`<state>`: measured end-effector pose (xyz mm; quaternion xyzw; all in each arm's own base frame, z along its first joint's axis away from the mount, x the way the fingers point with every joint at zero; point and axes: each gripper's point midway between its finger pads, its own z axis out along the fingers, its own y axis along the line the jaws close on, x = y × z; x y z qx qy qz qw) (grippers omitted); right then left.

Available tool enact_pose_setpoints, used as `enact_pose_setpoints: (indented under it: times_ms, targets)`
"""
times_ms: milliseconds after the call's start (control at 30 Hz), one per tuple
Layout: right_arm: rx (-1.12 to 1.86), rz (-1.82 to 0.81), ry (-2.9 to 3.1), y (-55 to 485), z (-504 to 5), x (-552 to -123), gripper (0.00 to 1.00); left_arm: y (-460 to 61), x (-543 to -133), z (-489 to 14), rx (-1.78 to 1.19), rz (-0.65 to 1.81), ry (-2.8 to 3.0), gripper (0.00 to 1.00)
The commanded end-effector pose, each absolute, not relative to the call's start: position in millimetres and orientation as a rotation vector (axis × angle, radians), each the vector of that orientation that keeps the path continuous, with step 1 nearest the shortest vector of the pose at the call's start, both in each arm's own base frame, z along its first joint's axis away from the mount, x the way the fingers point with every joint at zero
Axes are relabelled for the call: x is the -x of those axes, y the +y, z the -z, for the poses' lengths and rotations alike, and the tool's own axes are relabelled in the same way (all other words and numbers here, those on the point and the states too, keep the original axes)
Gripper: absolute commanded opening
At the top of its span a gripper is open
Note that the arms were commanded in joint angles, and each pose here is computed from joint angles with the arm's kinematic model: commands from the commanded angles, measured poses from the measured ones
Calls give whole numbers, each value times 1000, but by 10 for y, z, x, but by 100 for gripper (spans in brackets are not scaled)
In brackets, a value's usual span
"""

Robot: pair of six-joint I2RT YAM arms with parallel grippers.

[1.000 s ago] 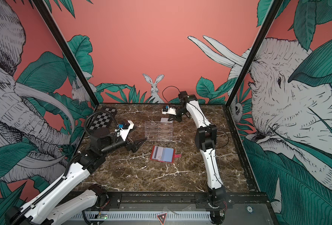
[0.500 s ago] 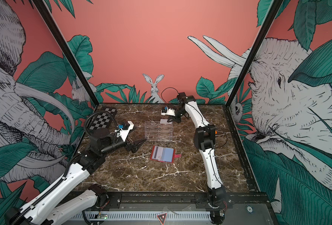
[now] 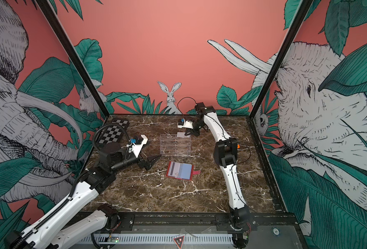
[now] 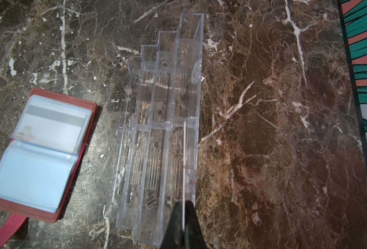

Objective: Take the credit cards out of the card holder
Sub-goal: Place the credit card in the storage box.

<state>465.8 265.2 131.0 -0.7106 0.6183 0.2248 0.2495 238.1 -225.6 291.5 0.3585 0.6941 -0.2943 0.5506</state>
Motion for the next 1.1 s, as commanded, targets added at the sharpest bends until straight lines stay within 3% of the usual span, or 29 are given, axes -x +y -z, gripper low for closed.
enact_pose_setpoints:
  times_ms: [0, 267, 667, 1067]
  targets:
    - [1950, -632, 1700, 2699, -1241, -4607, 1, -2235, -2338, -2887, -866, 684, 1635, 99]
    - [1966, -624, 1703, 2747, -1195, -4585, 5, -2214, -2337, -2851, -859, 674, 1642, 99]
    - [1872, -554, 1703, 2815, -1403, -4764, 34, -2189, -2337, -2879, -840, 668, 1638, 99]
    - [1713, -380, 1656, 2828, -1933, -5044, 42, -2209, -2347, -2929, -815, 702, 1653, 99]
